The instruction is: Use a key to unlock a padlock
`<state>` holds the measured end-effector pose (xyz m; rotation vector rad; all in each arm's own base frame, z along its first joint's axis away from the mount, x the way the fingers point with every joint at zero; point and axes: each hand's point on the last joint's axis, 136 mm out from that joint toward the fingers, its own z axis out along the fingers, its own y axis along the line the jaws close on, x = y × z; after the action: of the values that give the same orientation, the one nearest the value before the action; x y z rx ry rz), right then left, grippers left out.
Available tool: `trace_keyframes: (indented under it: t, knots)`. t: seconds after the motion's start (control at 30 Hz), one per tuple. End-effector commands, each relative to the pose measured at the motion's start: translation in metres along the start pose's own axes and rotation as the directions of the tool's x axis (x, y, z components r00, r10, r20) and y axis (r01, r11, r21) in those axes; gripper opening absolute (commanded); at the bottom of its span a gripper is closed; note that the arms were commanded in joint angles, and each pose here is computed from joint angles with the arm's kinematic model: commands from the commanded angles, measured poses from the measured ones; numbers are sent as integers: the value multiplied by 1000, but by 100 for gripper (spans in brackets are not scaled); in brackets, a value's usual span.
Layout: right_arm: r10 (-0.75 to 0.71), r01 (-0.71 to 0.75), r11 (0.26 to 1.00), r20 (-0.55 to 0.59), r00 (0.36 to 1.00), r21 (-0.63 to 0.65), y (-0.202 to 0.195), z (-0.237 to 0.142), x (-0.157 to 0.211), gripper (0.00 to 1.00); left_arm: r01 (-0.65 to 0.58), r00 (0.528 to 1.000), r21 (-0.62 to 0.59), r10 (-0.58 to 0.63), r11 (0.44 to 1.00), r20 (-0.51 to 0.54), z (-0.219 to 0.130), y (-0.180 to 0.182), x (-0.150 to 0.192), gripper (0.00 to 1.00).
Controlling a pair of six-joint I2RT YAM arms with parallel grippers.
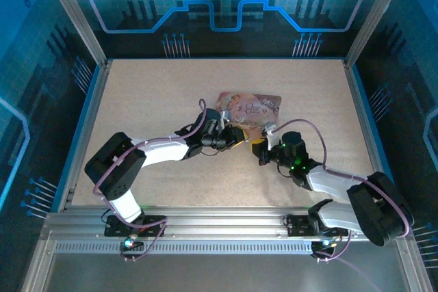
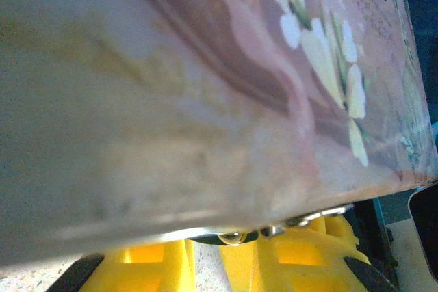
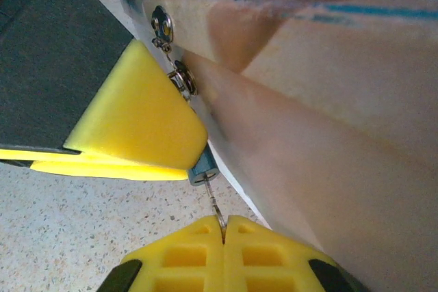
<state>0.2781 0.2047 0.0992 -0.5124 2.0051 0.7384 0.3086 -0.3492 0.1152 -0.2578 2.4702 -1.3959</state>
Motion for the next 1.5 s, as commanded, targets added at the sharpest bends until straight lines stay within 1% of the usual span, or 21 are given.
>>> trace_keyframes:
  t: [0.0,0.23,0.4,0.53,0.67,0.97,1.1,1.33,1.47]
  knots:
    - [-47,60,992,117,992,-112,26,5,-43,0,-35,995,144,48,989,-86,-5,-48,18,17]
    - [-41,60,989,140,989,-133,32,11,-52,0,-22,996,147,35,989,-87,-1,-44,17,17]
    - [-53,72,986,131,990,-148,32,13,-54,0,-22,995,148,35,989,-89,-3,-44,19,17]
    - [-64,75,990,98,993,-119,21,16,-46,0,-24,995,153,38,988,-87,-5,-46,19,17]
    - [-33,44,992,92,995,-119,9,16,-42,0,-26,995,155,40,988,-88,-6,-47,19,17]
    - [-3,24,981,106,994,-194,28,22,-56,0,-22,995,151,36,988,-91,0,-44,19,17]
    - [9,7,984,90,996,-178,29,30,-51,0,-11,996,152,25,988,-91,6,-42,18,17]
    - [82,-78,988,24,996,-136,16,45,-32,0,5,995,131,8,991,-103,20,-29,18,17]
    - [95,-96,991,-18,995,-89,7,48,-21,0,16,995,108,-6,994,-95,27,-16,18,20]
